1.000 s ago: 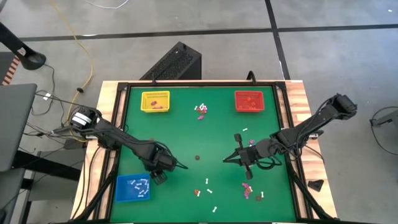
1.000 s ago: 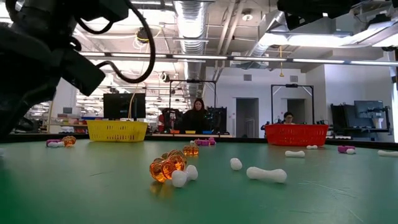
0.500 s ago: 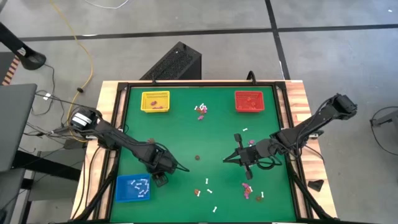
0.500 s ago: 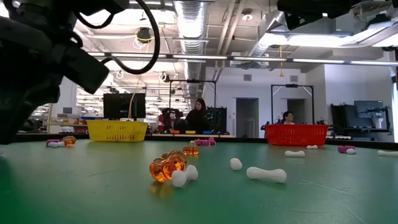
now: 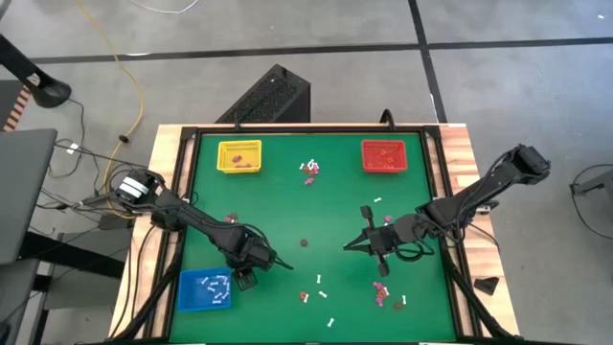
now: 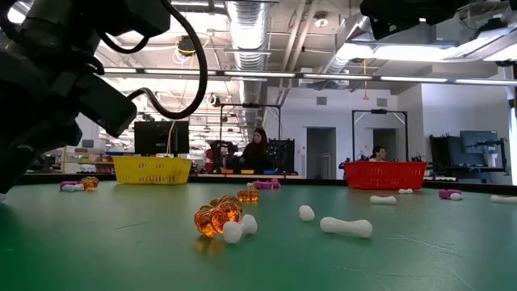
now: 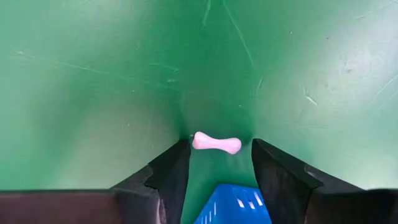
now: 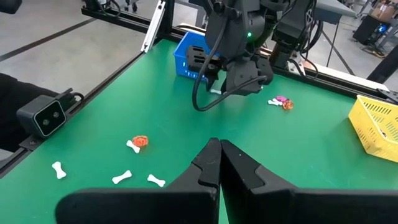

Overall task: Sort Halloween decoration
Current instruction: Put the white bone toy into the blue bin

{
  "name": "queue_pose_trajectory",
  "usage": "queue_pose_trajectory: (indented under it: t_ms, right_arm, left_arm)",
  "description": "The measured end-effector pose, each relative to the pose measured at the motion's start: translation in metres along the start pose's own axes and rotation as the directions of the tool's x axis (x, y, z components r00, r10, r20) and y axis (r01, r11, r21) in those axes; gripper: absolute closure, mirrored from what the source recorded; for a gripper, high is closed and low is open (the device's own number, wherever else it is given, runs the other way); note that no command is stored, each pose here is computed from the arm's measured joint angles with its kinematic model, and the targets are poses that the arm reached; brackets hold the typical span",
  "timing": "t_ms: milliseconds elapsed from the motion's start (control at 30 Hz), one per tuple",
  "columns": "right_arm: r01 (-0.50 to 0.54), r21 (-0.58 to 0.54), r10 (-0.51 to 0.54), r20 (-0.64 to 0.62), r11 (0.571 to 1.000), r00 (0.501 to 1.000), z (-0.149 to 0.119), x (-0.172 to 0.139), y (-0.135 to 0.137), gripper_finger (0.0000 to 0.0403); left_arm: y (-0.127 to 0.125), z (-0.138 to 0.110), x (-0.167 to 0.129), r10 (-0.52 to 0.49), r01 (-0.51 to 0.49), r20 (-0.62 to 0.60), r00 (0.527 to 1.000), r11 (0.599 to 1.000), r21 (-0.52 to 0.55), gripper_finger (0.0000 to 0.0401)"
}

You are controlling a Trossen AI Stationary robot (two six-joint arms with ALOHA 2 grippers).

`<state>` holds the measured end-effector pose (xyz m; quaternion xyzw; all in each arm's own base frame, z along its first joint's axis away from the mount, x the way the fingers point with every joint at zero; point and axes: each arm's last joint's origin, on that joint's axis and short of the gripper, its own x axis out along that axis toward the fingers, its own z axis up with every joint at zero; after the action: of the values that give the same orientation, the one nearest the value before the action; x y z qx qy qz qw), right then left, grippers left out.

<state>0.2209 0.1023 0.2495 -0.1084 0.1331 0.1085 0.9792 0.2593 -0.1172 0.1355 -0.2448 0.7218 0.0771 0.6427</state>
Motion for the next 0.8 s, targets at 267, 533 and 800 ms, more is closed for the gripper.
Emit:
queue_pose_trajectory:
  t_ms: [267,533,800]
  right_arm:
    - [0.000,0.000,0.000,0.000,1.000,1.000,0.000,0.000,0.000,0.0372]
    - [0.000,0.000,0.000,0.000,1.000,1.000,0.000,0.000,0.000,0.0372]
    - [0.000,0.001,0.000,0.002,1.000,1.000,0.000,0.000,0.000,0.0372]
  left_arm:
    - [0.001,0.000,0.001,0.023,-0.023,0.015,1.000,0.999,0.033,0.0301]
    - [-0.001,0.003,-0.004,0.058,-0.061,0.044,0.997,0.996,0.066,0.0339]
    - [-0.013,0.015,-0.020,0.058,-0.080,0.141,0.988,0.984,0.158,0.0343]
